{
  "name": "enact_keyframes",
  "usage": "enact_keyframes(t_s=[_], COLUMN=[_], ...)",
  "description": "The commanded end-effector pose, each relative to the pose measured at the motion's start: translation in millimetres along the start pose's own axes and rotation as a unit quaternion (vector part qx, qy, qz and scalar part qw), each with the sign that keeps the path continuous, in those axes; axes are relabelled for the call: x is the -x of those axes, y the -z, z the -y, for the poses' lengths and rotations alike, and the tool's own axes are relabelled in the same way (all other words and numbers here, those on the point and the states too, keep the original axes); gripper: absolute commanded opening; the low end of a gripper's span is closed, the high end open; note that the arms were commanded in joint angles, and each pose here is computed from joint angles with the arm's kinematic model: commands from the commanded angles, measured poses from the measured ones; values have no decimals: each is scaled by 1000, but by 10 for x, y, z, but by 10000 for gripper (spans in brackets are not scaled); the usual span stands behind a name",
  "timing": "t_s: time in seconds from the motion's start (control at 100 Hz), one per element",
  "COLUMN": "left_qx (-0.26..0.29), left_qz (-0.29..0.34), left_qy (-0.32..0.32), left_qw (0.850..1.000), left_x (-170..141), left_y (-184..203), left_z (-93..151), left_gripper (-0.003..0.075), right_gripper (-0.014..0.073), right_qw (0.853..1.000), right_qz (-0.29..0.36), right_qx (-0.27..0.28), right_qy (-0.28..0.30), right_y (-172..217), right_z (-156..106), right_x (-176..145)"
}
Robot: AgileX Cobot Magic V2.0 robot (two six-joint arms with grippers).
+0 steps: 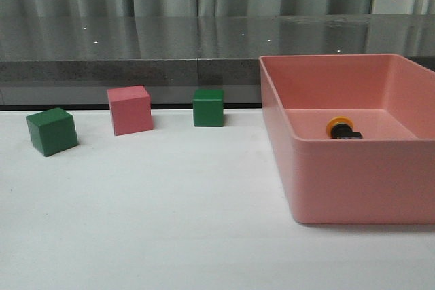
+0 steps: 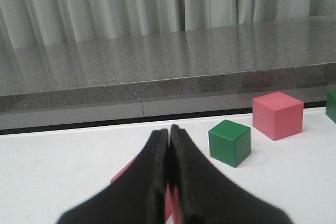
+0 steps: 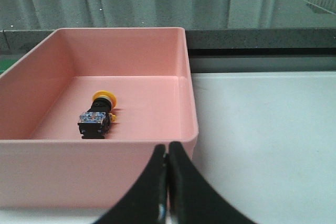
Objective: Place and stand button with both arms
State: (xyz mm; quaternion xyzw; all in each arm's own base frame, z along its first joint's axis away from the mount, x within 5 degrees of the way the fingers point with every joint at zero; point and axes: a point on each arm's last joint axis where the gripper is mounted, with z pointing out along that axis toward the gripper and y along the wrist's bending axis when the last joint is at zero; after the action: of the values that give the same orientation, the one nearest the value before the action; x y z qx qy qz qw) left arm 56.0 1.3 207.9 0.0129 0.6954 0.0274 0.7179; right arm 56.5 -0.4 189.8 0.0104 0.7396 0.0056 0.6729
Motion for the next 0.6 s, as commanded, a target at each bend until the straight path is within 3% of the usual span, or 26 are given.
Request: enact_keyframes(t_s=[0.0,0.59], left_qx=[-1,-1], left_qz=[43,43], left_qy=[9,9], left_qw=[999,999], left_x=[-3,-3], left_y=[17,17], left_z=[6,6], left_gripper=[-19,-19], right_gripper=[-61,-61], right_qw=[998,998], right_qz=[59,63], right_qx=[-2,-2], right_qy=[6,6], right_y=[31,31], right_z=[0,0], right_x=[128,134])
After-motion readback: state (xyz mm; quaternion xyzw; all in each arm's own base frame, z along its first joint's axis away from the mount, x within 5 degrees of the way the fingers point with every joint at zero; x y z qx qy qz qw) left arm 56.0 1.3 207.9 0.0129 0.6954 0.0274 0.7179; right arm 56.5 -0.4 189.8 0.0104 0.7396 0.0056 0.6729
